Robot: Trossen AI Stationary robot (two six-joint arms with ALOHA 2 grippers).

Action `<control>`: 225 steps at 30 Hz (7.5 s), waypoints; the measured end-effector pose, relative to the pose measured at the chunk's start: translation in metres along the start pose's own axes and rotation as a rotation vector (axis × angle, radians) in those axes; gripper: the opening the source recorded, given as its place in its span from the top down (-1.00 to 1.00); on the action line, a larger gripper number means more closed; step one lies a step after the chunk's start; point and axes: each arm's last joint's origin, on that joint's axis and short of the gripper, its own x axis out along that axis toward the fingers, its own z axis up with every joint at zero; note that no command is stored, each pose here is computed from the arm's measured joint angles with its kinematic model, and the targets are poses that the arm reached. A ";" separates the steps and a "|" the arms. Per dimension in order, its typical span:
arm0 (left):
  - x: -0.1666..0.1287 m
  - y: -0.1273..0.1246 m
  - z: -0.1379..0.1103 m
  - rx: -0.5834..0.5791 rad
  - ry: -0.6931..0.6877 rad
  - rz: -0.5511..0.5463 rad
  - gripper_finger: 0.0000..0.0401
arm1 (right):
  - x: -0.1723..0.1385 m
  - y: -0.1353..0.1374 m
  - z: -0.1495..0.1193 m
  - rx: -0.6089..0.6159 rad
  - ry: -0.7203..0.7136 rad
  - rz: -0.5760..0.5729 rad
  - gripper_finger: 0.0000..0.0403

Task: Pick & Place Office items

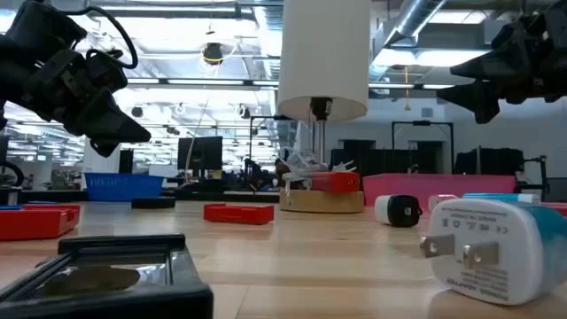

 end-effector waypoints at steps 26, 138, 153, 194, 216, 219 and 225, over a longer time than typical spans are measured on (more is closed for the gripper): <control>0.000 0.000 0.000 0.000 0.000 0.000 0.97 | 0.000 0.000 0.000 0.000 0.000 0.000 -0.29; -0.017 -0.002 0.051 -0.777 -0.755 0.071 0.97 | -0.069 0.015 0.150 0.399 -0.832 0.118 -0.29; -0.028 -0.009 0.066 -0.771 -0.865 -0.123 0.92 | -0.049 0.026 0.201 0.321 -0.469 -0.109 -0.29; -0.067 -0.065 0.235 -0.079 -0.478 0.369 -0.58 | -0.012 0.061 0.241 0.377 0.792 -0.277 -0.42; -0.058 -0.074 0.185 -0.193 0.001 0.248 -0.58 | 0.034 0.127 0.122 0.535 1.112 -0.078 -0.75; -0.055 -0.076 0.179 -0.183 0.022 0.233 -0.58 | 0.036 0.138 0.102 0.585 1.125 -0.078 -0.75; -0.051 -0.077 0.168 -0.153 0.064 0.224 -0.58 | 0.048 0.170 0.062 0.631 1.166 -0.091 -0.75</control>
